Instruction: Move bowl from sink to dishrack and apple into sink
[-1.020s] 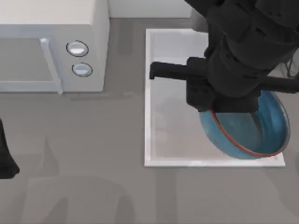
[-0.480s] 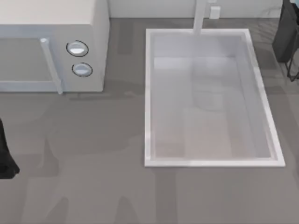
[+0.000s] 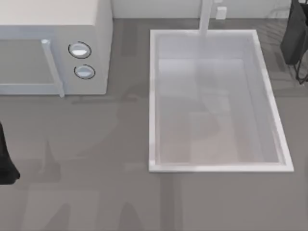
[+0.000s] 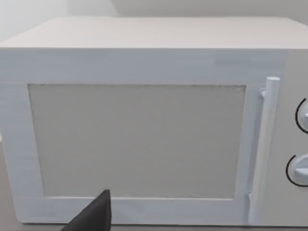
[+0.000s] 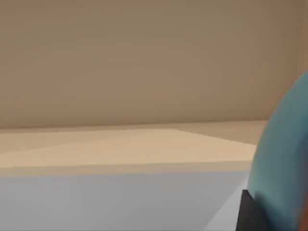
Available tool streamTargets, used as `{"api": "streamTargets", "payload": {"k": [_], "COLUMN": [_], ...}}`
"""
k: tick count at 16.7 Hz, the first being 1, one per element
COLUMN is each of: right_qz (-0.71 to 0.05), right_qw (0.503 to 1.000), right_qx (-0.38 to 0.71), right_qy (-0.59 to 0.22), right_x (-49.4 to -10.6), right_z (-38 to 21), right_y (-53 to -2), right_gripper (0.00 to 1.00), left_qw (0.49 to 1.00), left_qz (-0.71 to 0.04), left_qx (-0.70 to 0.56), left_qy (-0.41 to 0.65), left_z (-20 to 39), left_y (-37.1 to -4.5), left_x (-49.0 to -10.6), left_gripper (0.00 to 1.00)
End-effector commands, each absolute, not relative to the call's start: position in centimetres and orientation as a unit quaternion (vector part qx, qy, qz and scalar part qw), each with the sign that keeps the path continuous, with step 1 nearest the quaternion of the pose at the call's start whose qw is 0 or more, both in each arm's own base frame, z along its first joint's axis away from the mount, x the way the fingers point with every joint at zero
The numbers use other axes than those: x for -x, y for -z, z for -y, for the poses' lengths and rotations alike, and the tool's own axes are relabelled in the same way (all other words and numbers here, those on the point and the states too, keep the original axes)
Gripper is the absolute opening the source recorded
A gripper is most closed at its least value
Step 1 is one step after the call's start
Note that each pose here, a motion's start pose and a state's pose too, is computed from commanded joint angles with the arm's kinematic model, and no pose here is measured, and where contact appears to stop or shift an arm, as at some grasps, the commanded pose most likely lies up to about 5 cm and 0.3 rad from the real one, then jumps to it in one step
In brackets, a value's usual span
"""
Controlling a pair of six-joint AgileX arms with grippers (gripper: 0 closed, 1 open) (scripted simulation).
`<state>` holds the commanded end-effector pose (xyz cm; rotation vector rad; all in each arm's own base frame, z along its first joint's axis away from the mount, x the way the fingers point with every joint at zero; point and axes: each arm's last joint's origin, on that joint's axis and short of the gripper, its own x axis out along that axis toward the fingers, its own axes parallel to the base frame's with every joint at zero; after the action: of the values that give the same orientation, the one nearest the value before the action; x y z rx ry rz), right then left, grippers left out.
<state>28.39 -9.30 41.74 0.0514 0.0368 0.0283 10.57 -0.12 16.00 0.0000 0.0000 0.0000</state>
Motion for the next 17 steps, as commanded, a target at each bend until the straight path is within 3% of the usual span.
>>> {"api": "streamTargets", "payload": {"k": [10, 17], "right_qz": [0.0, 0.012], "right_qw": [1.0, 1.0], "right_qx": [0.001, 0.008], "right_qy": [0.009, 0.02], "right_x": [-28.8, -35.2], "right_z": [11.0, 12.6], "right_y": [-41.3, -32.5], "right_gripper": [0.0, 0.0], "left_qw": [1.0, 1.0], "left_qz": [0.0, 0.0], "left_qx": [0.0, 0.0], "left_qy": [0.0, 0.0], "left_z": [0.1, 0.1], "left_y": [-16.0, -16.0], "left_x": [-10.6, -10.6], "left_gripper": [1.0, 1.0]}}
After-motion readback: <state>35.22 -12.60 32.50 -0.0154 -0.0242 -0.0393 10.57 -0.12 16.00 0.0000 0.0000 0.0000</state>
